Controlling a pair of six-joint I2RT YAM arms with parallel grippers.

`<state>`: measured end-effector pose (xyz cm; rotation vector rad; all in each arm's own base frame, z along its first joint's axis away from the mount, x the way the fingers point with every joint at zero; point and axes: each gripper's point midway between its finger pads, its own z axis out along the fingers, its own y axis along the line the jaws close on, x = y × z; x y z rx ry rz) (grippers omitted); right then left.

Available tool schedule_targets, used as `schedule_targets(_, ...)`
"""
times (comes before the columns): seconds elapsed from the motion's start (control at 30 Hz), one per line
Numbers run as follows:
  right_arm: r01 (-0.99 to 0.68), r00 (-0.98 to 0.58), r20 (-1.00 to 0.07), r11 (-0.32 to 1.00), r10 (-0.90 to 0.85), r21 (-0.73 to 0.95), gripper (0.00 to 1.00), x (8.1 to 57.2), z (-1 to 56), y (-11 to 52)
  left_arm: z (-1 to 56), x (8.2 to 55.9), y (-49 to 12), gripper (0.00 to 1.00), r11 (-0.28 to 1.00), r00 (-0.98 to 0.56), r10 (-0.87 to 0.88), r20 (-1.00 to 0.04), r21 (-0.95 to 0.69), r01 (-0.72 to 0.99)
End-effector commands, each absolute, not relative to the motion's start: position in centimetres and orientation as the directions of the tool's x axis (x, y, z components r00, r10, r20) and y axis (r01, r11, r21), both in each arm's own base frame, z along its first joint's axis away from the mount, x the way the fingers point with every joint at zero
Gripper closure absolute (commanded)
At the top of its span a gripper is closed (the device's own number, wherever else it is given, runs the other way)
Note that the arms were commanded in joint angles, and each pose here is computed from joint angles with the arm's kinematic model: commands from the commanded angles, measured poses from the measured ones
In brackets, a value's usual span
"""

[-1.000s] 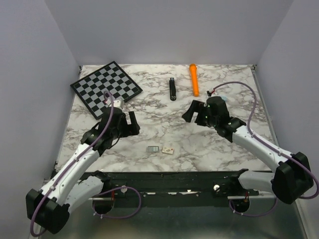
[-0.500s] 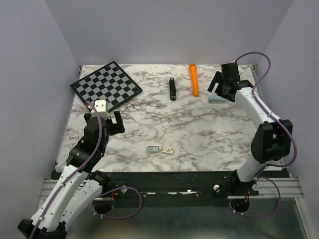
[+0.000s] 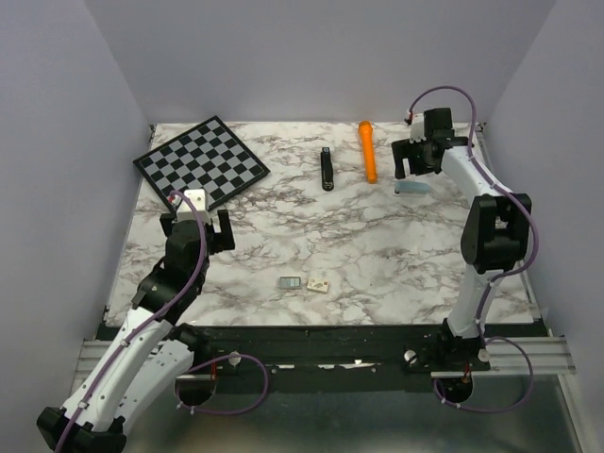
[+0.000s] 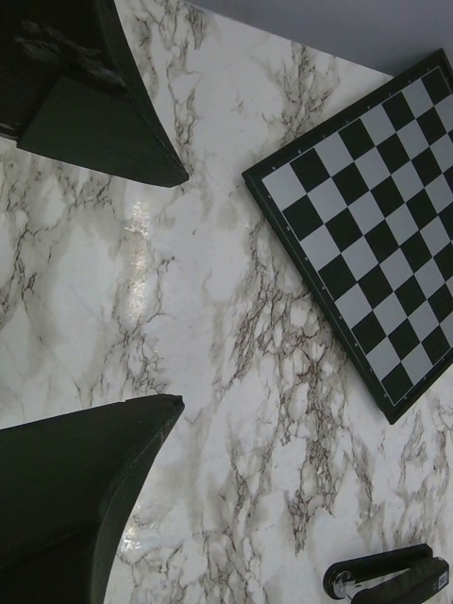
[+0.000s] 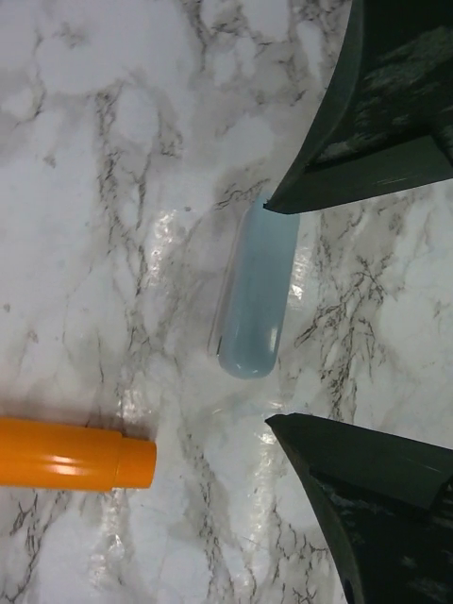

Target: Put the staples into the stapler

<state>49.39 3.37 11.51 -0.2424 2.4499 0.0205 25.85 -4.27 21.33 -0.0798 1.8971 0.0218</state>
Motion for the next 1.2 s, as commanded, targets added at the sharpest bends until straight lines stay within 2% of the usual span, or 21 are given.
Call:
schedule_targets(0.0,-0.508,-0.655,-0.605,0.856,-0.453,-0.091,0.06,50.4,10.7,5.1,21.7,26.0,-3.0,0.01,0.993,-0.283,-0.037,-0.958,-0.003,-0.12)
schedule_targets(0.2,-0.586,-0.635,-0.56,0.804,-0.532,-0.099,0.01,50.6,8.7,5.2,21.8,25.9,-2.5,0.01,0.989,-0.262,-0.041,-0.964,-0.003,-0.146)
schedule_targets(0.3,-0.617,-0.648,-0.535,0.786,-0.542,-0.049,0.01,50.1,7.2,5.7,21.9,25.9,-2.3,0.01,0.987,-0.248,-0.044,-0.968,-0.004,-0.158)
schedule_targets(0.57,-0.615,-0.683,-0.457,0.787,-0.569,-0.061,0.0,49.8,4.4,4.6,21.4,26.5,-2.4,0.01,0.987,-0.271,-0.028,-0.962,0.016,-0.16)
schedule_targets(0.77,-0.605,-0.686,-0.435,0.789,-0.583,-0.103,0.13,49.6,3.8,3.8,21.4,26.4,-2.4,0.01,0.987,-0.268,-0.03,-0.963,0.014,-0.16)
schedule_targets(0.8,-0.603,-0.689,-0.433,0.791,-0.581,-0.103,0.19,49.6,3.8,3.7,21.4,26.4,-2.4,0.01,0.987,-0.267,-0.03,-0.963,0.013,-0.16)
schedule_targets(0.97,-0.592,-0.703,-0.418,0.799,-0.576,-0.104,0.34,49.2,3.6,3.4,21.6,26.4,-2.4,0.01,0.987,-0.261,-0.033,-0.965,0.01,-0.16)
schedule_targets(1.0,-0.589,-0.707,-0.415,0.802,-0.572,-0.102,0.4,49.0,3.6,3.4,21.5,26.3,-2.4,0.01,0.987,-0.263,-0.032,-0.964,0.011,-0.16)
schedule_targets(1.17,-0.585,-0.708,-0.436,0.807,-0.556,-0.079,0.58,48.2,4.5,4.0,21.8,26.2,-2.3,0.01,0.987,-0.252,-0.036,-0.967,0.005,-0.16)
